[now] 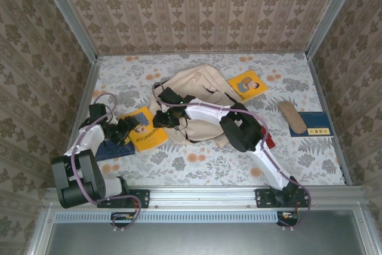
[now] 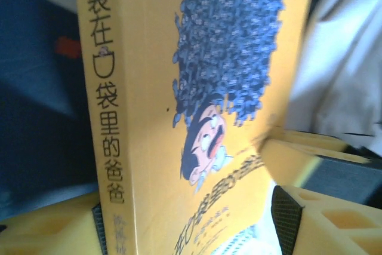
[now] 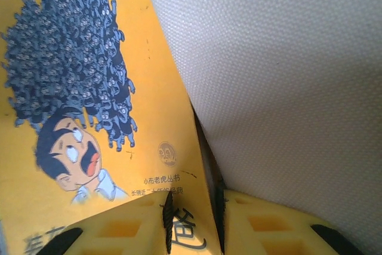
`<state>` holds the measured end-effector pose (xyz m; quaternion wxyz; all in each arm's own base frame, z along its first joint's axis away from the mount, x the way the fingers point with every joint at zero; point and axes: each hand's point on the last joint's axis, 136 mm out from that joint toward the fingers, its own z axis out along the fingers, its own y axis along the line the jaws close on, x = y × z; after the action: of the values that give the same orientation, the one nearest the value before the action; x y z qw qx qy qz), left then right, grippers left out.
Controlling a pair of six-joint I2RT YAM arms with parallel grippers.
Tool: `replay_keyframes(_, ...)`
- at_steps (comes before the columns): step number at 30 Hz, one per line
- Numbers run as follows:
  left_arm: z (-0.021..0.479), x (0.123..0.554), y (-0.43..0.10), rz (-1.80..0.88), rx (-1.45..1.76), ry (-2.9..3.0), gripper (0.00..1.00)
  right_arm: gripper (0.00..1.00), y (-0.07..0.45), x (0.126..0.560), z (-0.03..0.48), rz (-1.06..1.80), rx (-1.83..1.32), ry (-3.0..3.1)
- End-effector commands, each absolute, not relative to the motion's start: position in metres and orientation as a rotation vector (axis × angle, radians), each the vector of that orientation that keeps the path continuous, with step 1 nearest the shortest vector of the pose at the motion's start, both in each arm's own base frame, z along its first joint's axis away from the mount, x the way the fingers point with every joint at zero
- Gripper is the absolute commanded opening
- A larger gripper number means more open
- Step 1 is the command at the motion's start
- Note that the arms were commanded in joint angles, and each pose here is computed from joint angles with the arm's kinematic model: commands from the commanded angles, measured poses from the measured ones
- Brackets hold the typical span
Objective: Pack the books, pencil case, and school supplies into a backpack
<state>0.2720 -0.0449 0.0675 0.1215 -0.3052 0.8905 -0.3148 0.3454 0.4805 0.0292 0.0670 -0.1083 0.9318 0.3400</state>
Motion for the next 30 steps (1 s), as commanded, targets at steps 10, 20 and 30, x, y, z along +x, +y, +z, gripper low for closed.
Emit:
replay_keyframes(10, 0.086, 0.287, -0.057, -0.968, -0.799, 2.584, 0.28, 0.35, 0.477, 0.324, 0.026, 1.062, -0.298, 2.897)
replay_keyframes(20, 0.188, 0.309, -0.051, -0.815, -0.603, 2.391, 0.02, 0.78, 0.441, 0.328, 0.179, 1.412, -0.291, 2.542)
replay_keyframes(30, 0.29, 0.35, -0.122, -1.026, -0.45, 2.085, 0.06, 0.97, 0.391, 0.33, 0.248, 1.711, 0.031, 2.26)
